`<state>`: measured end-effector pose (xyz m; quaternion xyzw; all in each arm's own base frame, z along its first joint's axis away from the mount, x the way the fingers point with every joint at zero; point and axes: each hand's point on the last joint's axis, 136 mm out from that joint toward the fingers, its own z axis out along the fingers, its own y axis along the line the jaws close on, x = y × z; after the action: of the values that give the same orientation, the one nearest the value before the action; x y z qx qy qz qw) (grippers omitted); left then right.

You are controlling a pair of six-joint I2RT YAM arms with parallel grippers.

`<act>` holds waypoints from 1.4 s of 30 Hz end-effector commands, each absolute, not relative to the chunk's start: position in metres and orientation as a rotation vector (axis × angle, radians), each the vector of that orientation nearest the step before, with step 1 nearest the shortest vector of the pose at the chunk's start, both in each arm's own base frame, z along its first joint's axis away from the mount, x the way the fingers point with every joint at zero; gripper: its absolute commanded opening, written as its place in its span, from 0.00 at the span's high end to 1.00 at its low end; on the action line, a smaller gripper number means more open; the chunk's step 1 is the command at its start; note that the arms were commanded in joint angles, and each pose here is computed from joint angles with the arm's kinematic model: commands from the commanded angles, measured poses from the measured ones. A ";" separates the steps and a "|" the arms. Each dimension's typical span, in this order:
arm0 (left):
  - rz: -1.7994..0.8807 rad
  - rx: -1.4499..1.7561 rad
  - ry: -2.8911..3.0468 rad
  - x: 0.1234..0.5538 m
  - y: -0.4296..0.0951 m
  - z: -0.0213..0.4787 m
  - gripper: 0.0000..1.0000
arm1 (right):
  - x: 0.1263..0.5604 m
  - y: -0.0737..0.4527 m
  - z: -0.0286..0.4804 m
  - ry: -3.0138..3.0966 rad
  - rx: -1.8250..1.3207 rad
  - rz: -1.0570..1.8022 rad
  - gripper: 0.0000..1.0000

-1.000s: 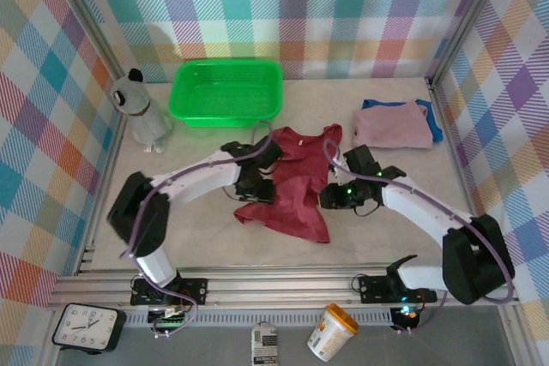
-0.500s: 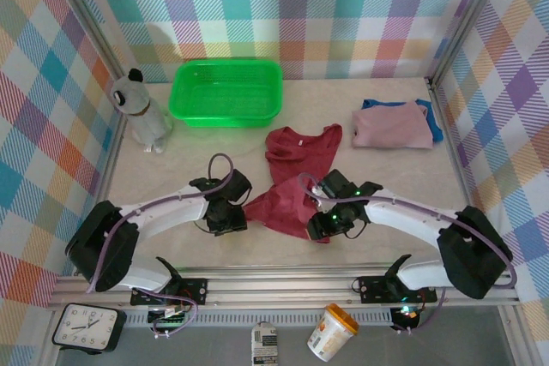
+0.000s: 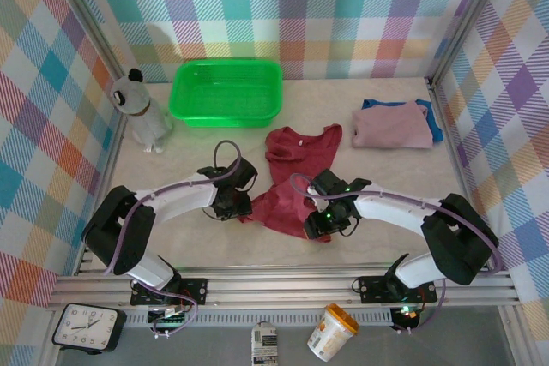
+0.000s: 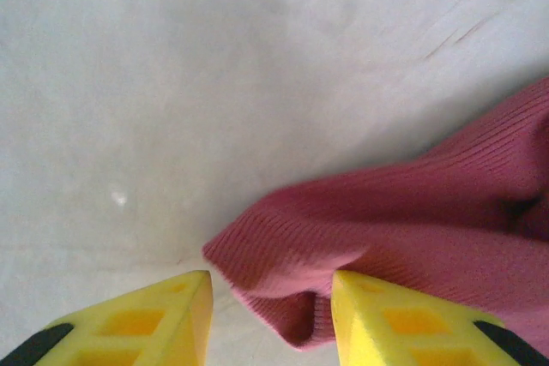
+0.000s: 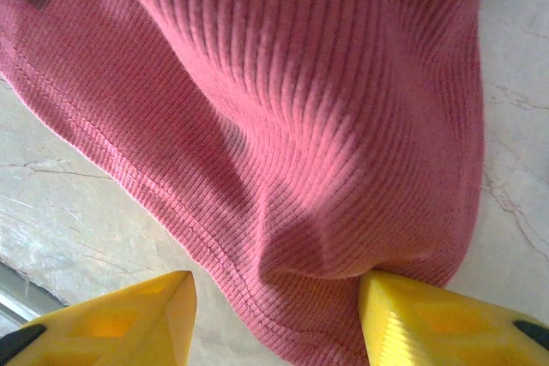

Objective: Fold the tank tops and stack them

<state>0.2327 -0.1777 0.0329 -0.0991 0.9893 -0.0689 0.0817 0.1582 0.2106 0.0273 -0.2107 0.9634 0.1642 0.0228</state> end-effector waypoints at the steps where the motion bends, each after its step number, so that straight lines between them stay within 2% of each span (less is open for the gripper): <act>1: -0.141 -0.259 2.930 0.245 -0.170 0.036 0.60 | 0.161 0.214 0.033 2.971 -0.654 0.504 0.46; 7: -0.152 -0.240 3.002 0.236 -0.169 0.025 0.65 | 0.158 0.210 0.035 2.981 -0.647 0.494 0.47; 15: -0.107 -0.253 2.966 0.219 -0.148 0.051 0.62 | 0.153 0.201 0.042 2.980 -0.600 0.482 0.46; 20: -0.182 -0.296 3.006 0.204 -0.151 0.030 0.65 | 0.153 0.203 0.042 2.984 -0.602 0.492 0.46; 29: -0.214 -0.234 3.011 0.229 -0.173 0.019 0.67 | 0.153 0.201 0.041 2.991 -0.586 0.483 0.46; 42: -0.143 -0.184 3.005 0.242 -0.173 0.029 0.66 | 0.152 0.201 0.039 2.997 -0.587 0.483 0.46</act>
<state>0.2334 -0.1742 0.0265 -0.0680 0.9947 -0.0538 0.0559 0.1562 0.2047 0.0412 -0.1951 0.9664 0.1634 0.0352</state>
